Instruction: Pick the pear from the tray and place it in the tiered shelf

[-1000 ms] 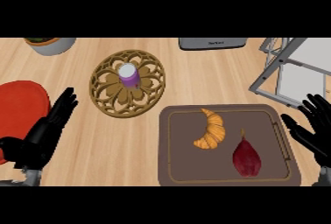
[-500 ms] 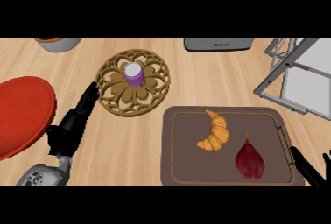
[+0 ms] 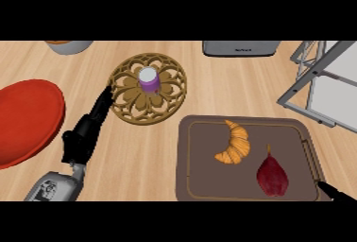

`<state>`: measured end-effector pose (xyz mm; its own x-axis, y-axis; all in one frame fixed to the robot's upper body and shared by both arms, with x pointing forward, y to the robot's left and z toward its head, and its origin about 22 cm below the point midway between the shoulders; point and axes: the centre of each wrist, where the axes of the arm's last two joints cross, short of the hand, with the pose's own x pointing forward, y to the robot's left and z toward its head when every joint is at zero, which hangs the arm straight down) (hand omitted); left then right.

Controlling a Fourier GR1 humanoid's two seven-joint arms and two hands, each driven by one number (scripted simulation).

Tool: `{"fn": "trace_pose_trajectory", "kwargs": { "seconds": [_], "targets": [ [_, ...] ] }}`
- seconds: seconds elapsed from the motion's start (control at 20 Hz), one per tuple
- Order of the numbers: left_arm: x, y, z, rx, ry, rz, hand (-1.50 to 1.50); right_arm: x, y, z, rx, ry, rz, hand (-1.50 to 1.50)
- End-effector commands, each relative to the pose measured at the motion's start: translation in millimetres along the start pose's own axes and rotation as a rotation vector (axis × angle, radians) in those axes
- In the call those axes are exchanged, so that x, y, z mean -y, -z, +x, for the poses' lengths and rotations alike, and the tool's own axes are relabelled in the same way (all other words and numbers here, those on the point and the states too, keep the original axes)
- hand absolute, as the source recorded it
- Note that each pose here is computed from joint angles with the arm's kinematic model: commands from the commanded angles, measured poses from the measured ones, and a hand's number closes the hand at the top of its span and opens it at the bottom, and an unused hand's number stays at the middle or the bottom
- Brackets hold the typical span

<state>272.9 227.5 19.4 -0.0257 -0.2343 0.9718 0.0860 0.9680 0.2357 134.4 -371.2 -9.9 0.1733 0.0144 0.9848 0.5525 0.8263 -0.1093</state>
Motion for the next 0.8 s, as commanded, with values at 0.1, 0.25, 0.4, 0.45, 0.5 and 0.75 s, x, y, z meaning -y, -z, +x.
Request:
{"fn": "trace_pose_trajectory", "kwargs": {
  "seconds": [0.1,0.25,0.4,0.45,0.5,0.75],
  "targets": [
    [7.9,6.5,5.3,-0.004,-0.017,-0.013,0.00,-3.4,1.5,62.4,-0.083,-0.170,0.111,-1.50],
    [0.6,6.6,1.3,-0.003,-0.002,-0.012,0.00,0.1,-1.8,92.1,-0.122,-0.320,0.217,-1.50],
    [-1.7,1.3,-7.5,0.001,0.002,-0.004,0.00,1.4,2.2,122.7,-0.178,-0.458,0.345,-1.50],
    [14.9,1.0,-10.9,0.013,0.001,-0.023,0.00,-1.7,2.3,118.4,-0.195,-0.526,0.359,-1.50],
    [2.9,11.9,3.3,0.007,-0.002,0.015,0.00,-11.6,-8.1,128.3,-0.190,-0.565,0.386,-1.50],
    [-1.3,7.1,-5.4,0.003,0.002,-0.013,0.00,-35.1,-8.4,160.2,-0.251,-0.654,0.390,-1.50]
  ]
}}
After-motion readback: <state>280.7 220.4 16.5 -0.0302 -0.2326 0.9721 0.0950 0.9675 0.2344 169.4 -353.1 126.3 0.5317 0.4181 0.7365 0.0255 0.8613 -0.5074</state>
